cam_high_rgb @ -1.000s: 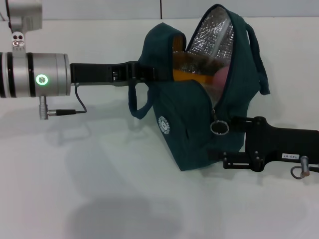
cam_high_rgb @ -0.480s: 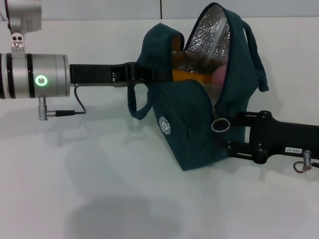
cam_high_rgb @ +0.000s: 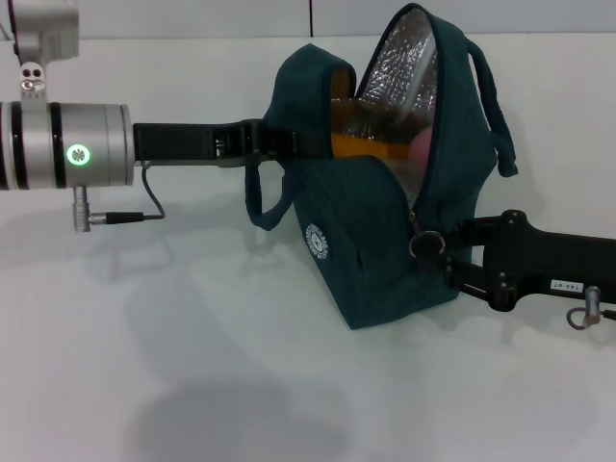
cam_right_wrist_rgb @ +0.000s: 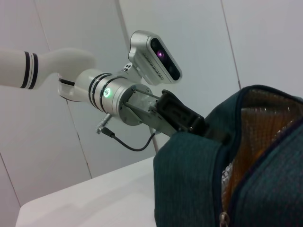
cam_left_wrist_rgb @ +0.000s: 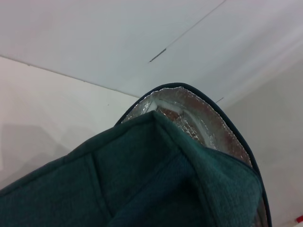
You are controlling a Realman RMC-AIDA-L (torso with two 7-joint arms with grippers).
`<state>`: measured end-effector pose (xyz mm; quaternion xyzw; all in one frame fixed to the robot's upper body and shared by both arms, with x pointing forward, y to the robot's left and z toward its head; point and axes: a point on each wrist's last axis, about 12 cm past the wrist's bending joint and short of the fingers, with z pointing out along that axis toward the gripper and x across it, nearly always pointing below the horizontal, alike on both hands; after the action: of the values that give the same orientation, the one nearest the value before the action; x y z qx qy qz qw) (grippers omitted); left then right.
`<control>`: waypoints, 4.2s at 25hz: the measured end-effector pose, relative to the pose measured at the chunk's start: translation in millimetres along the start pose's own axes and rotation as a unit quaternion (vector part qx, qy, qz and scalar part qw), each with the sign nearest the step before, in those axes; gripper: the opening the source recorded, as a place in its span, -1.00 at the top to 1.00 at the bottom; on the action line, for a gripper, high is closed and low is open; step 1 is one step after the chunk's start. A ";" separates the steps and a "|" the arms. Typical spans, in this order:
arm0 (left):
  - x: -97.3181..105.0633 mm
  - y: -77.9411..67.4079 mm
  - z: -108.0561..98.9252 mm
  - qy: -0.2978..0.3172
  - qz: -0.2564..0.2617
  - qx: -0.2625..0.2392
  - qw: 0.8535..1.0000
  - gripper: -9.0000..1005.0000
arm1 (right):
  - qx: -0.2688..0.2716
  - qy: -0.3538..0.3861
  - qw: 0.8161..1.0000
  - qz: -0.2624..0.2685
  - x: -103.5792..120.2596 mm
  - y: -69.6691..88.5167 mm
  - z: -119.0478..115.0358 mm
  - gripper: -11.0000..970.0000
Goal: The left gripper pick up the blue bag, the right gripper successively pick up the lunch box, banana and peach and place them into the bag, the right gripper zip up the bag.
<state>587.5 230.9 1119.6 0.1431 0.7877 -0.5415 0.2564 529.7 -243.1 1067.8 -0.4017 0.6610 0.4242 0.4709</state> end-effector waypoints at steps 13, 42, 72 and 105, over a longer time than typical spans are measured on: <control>-1.6 -0.5 0.1 0.000 0.002 0.000 1.000 0.80 | -0.003 -0.007 1.000 -0.001 -1.7 0.6 -2.6 0.51; 6.1 -1.2 6.0 -0.020 0.030 0.015 0.999 0.47 | 0.006 -0.083 0.995 -0.052 -19.8 6.7 -14.2 0.96; 60.0 9.1 -75.4 -0.176 0.058 0.042 0.982 -0.53 | -0.018 -0.112 0.984 -0.140 -95.7 -21.3 54.5 0.96; 70.6 15.3 -31.9 -0.138 0.147 0.012 0.979 -0.08 | -0.035 -0.117 0.986 -0.116 -90.5 -12.9 62.6 0.96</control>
<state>528.9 262.5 1077.3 0.1847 0.7084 -0.5218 0.4378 580.5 -176.5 1140.3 -0.4394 0.5349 0.4335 0.5770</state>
